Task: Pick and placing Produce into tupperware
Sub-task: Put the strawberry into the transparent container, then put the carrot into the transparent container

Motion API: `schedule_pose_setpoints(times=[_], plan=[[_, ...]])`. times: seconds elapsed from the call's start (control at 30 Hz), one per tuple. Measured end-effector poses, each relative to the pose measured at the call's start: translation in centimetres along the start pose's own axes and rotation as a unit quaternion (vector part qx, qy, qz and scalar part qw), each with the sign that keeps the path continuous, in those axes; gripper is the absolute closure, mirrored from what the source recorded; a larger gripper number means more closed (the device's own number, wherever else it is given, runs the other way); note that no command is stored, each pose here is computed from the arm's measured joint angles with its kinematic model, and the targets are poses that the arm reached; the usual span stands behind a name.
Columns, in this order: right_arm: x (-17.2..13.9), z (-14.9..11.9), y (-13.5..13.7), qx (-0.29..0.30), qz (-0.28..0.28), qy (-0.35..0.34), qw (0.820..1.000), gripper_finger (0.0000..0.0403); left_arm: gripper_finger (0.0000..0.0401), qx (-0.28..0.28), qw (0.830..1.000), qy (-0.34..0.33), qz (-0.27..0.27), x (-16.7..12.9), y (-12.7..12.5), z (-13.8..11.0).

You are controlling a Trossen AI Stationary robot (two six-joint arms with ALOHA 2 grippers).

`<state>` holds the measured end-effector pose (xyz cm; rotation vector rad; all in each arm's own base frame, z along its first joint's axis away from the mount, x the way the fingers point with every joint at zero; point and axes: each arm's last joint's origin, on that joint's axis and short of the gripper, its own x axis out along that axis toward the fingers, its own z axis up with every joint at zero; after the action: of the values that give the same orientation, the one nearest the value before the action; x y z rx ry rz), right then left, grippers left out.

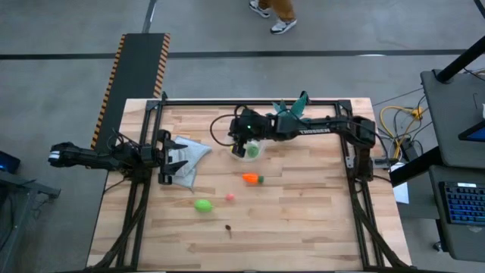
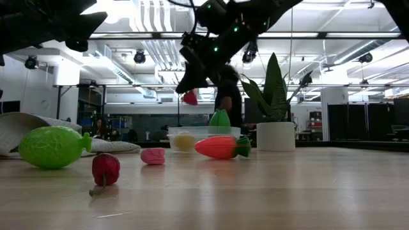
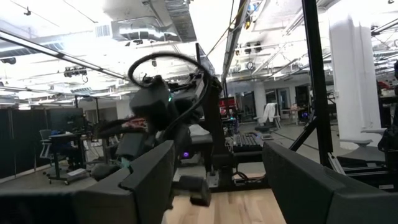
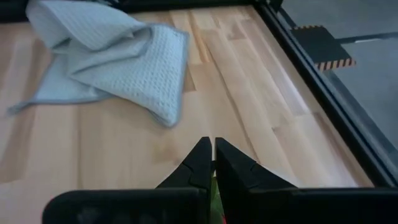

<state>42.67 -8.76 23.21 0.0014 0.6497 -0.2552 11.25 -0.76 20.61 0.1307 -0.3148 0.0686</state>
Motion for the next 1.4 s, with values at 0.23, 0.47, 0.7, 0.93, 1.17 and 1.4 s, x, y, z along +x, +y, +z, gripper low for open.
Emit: schedule_pose_setpoints(times=[0.23,0.47,0.7,0.93,1.17,1.4], plan=[[3.2,-0.8,-1.5,0.016,-0.012,0.015,1.0,0.0394,0.017,0.0,1.0,-0.005,0.001,0.0,0.0,0.1],[4.9,-1.3,-2.1,0.018,-0.02,0.052,0.998,0.0394,0.017,-0.001,1.0,-0.005,0.001,0.0,0.0,0.1],[4.9,-1.6,-2.3,0.011,-0.048,0.086,0.995,0.0394,0.017,-0.001,1.0,-0.003,0.0,0.0,0.0,0.1],[4.9,-1.7,-2.2,0.01,-0.046,0.092,0.995,0.0392,0.017,-0.002,1.0,-0.003,0.0,0.0,0.0,0.1],[4.8,-1.8,-2.2,0.008,-0.042,0.097,0.994,0.0349,0.017,-0.003,1.0,-0.003,0.0,0.0,0.0,0.1],[4.1,-1.2,-2.0,0.025,-0.04,0.087,0.995,0.0297,0.017,-0.003,1.0,-0.003,0.0,0.0,0.0,0.1]])
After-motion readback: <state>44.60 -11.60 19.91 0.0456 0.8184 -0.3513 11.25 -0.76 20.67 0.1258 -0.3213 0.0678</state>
